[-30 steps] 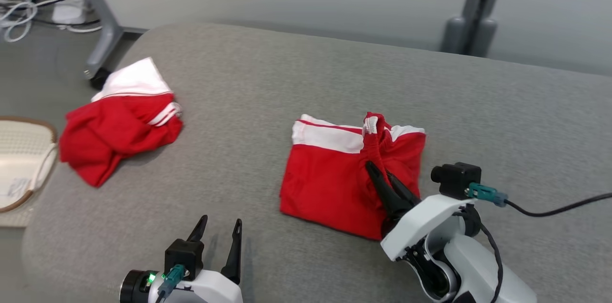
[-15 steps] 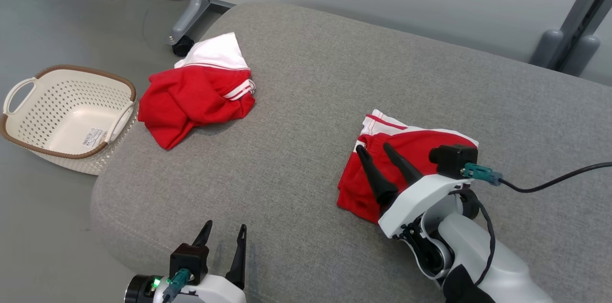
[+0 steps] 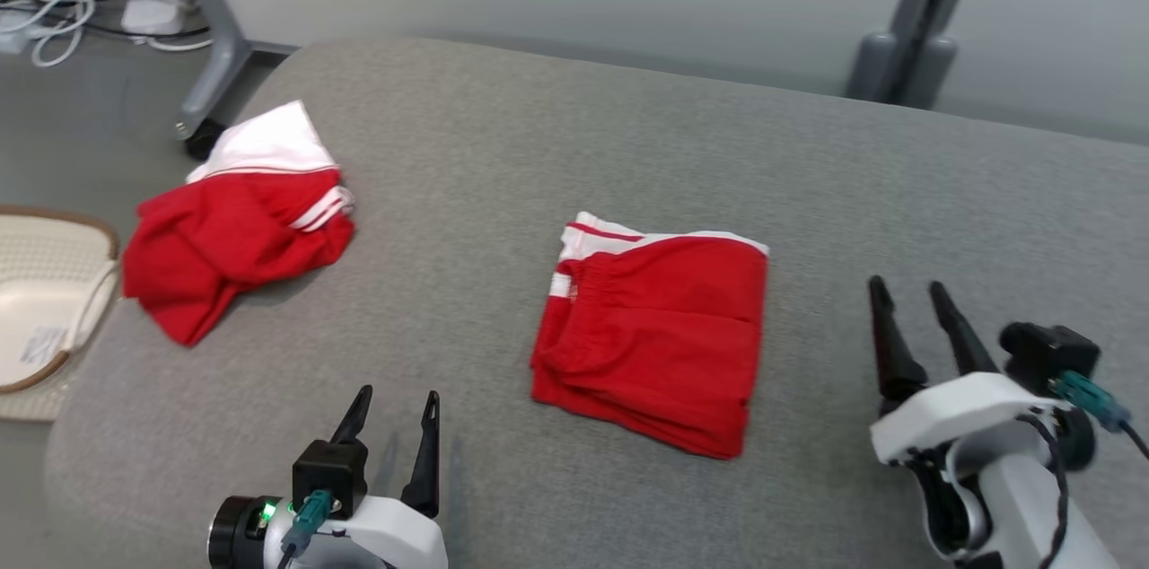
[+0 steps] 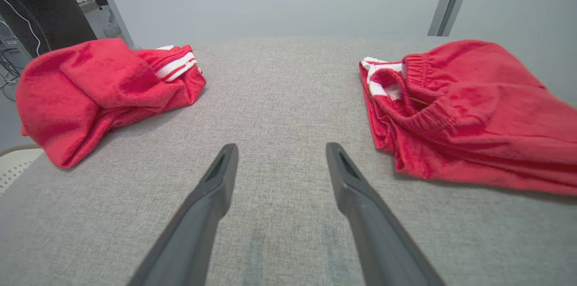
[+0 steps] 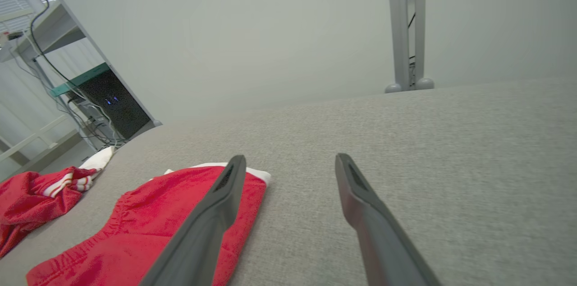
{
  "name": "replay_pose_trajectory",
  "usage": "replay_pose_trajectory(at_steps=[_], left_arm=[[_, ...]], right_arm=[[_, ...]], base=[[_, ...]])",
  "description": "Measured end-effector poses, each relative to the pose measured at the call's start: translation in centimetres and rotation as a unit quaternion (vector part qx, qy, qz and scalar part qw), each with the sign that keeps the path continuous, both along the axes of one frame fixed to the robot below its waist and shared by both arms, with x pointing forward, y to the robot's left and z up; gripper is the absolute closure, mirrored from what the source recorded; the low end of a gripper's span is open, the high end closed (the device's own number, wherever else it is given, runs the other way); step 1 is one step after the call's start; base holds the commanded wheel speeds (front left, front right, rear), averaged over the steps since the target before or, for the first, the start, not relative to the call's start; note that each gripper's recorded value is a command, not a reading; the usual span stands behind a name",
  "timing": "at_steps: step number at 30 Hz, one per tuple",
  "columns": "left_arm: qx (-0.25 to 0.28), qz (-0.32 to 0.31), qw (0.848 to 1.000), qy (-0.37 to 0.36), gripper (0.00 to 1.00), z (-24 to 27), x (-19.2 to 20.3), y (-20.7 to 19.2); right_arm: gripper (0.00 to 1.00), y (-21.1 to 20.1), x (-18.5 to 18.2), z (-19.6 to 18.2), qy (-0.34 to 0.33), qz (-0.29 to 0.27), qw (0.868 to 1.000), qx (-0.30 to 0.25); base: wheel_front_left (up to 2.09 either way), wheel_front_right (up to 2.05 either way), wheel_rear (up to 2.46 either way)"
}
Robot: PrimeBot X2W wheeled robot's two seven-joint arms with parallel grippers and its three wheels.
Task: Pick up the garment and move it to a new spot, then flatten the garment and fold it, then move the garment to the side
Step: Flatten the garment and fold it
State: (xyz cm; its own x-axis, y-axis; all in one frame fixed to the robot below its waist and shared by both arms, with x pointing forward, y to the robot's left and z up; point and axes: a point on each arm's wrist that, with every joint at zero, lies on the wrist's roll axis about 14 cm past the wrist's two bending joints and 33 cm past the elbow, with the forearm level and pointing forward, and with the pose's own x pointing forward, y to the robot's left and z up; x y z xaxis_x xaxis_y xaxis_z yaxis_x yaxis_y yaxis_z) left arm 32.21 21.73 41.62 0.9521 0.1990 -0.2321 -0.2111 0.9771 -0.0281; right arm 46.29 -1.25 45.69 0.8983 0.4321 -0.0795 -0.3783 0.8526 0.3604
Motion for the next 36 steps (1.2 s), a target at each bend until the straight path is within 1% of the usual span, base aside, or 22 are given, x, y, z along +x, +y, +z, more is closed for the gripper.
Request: replay_pose_trajectory(at_steps=[2,5,12,18,24,30,36], left_arm=[[0.002,-0.014,1.000,-0.006,0.00,0.3,0.8,-0.7],[0.002,-0.031,0.999,-0.015,0.00,0.7,1.8,-1.6],[0.001,-0.057,0.998,-0.024,0.00,1.1,3.4,-3.1],[0.009,-0.072,0.997,-0.028,0.00,1.3,3.5,-3.7],[0.014,-0.071,0.997,-0.028,0.00,1.3,2.4,-3.4],[0.016,-0.070,0.997,-0.036,0.00,1.6,1.9,-3.3],[0.018,-0.071,0.997,-0.040,0.00,1.9,1.7,-3.2]], right_arm=[[0.00,-3.0,-0.2,-0.1,-0.003,-0.040,0.999,-0.004],[0.00,-6.7,-1.1,-0.5,-0.002,-0.085,0.996,-0.016],[0.00,-12.3,-3.6,-0.8,-0.010,-0.144,0.988,-0.061],[0.00,-14.1,-5.3,0.4,-0.036,-0.160,0.982,-0.090],[0.00,-14.8,-7.1,1.3,-0.048,-0.168,0.980,-0.091],[0.00,-14.9,-8.4,2.0,-0.056,-0.171,0.981,-0.079],[0.00,-14.8,-9.1,2.1,-0.058,-0.170,0.981,-0.073]], base=[[0.00,0.00,0.00],[0.00,0.00,0.00],[0.00,0.00,0.00],[0.00,0.00,0.00],[0.00,0.00,0.00],[0.00,0.00,0.00],[0.00,0.00,0.00]])
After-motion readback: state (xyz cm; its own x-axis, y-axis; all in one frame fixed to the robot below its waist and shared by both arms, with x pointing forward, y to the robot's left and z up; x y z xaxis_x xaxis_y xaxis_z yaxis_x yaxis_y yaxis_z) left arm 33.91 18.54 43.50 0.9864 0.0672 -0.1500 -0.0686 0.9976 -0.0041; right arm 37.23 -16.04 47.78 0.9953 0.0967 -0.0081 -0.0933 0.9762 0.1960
